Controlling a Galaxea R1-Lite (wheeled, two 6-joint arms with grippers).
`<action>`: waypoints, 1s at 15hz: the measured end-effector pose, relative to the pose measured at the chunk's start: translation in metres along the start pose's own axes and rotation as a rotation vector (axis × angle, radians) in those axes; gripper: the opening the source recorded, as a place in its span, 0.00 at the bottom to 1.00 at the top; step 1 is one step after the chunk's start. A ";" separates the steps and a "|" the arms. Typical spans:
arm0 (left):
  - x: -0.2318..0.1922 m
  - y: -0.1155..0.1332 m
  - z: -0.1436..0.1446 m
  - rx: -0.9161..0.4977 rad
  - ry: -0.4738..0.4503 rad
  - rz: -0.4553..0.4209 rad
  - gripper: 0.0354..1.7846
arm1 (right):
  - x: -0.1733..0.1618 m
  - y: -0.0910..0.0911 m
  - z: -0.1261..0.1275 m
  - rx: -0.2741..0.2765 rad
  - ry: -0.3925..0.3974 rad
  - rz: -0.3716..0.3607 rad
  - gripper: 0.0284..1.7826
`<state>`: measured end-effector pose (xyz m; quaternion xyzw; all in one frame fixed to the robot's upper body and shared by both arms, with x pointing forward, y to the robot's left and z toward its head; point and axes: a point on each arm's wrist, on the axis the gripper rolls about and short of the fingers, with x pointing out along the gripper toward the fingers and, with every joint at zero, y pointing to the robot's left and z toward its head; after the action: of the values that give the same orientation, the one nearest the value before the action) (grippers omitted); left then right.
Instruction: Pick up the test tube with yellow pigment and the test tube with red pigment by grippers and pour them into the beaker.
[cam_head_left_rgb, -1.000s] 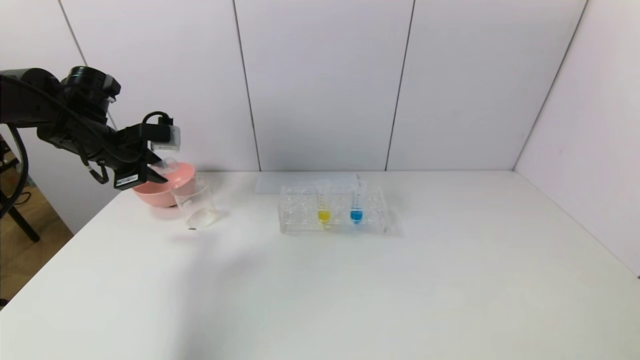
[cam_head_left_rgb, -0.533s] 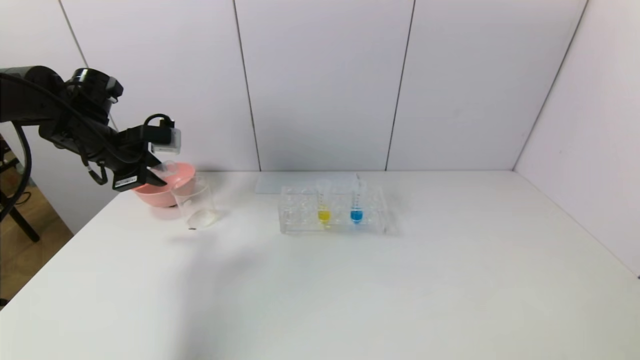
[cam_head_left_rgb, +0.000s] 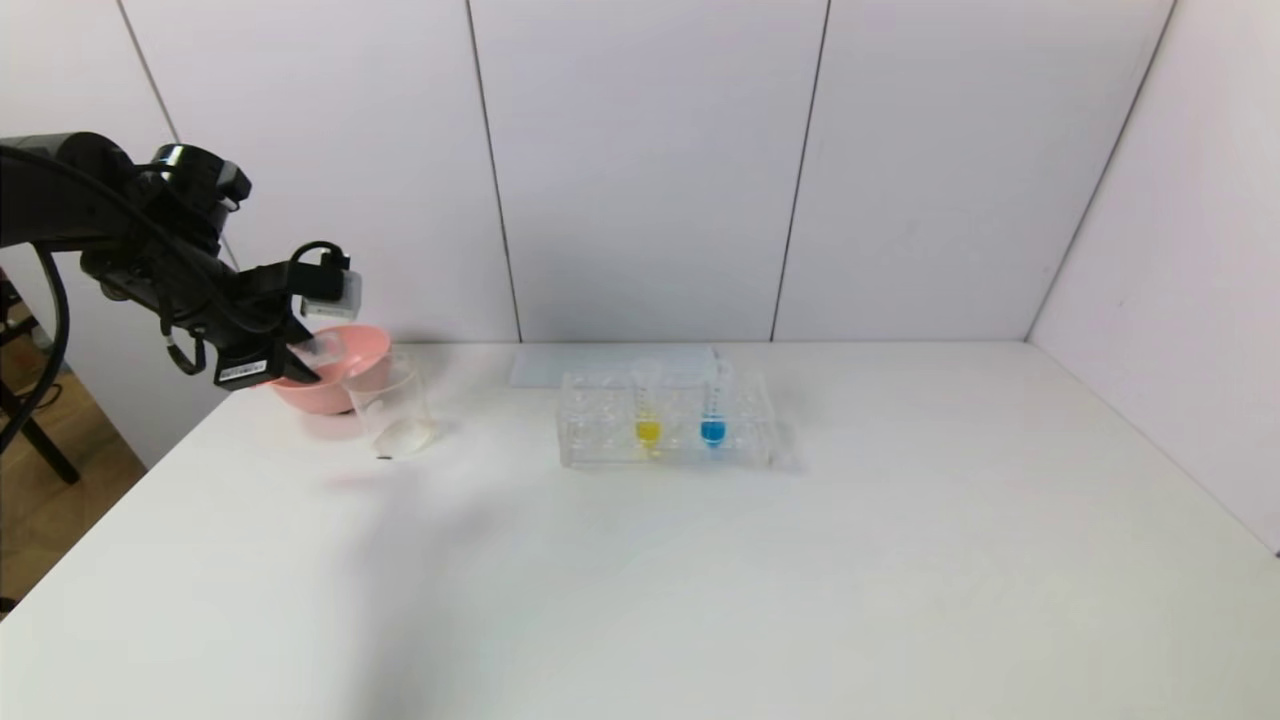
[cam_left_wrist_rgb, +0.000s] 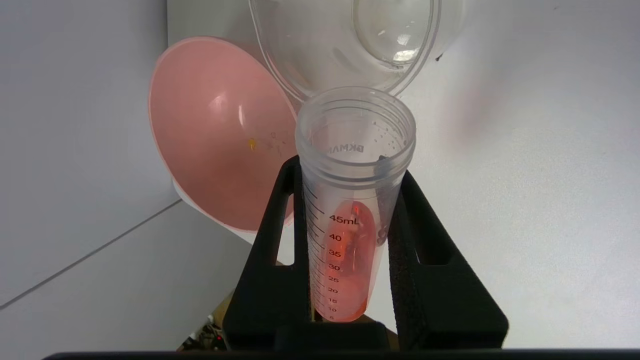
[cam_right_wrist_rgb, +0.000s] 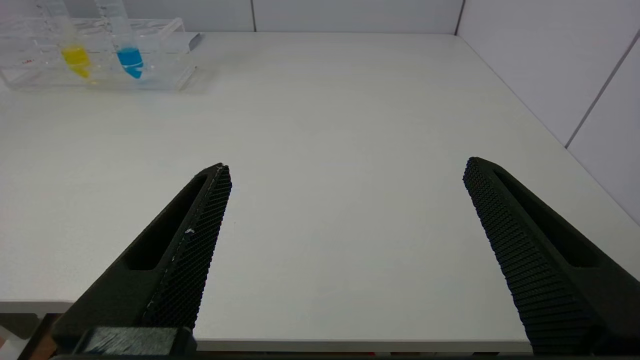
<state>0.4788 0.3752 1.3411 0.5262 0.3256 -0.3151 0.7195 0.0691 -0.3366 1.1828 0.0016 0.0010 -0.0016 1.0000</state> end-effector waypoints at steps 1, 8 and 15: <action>0.001 0.000 0.000 0.001 0.005 -0.001 0.24 | 0.000 0.000 0.000 0.000 0.000 0.000 0.95; 0.004 0.000 -0.002 0.062 0.044 -0.008 0.24 | 0.000 0.000 0.000 0.000 0.000 0.000 0.95; 0.006 0.000 0.002 0.094 0.062 -0.005 0.24 | 0.000 0.000 0.000 0.000 0.000 0.000 0.95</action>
<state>0.4820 0.3728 1.3368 0.5683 0.3339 -0.3153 0.6827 0.0691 -0.3366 1.1828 0.0016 0.0010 -0.0016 1.0000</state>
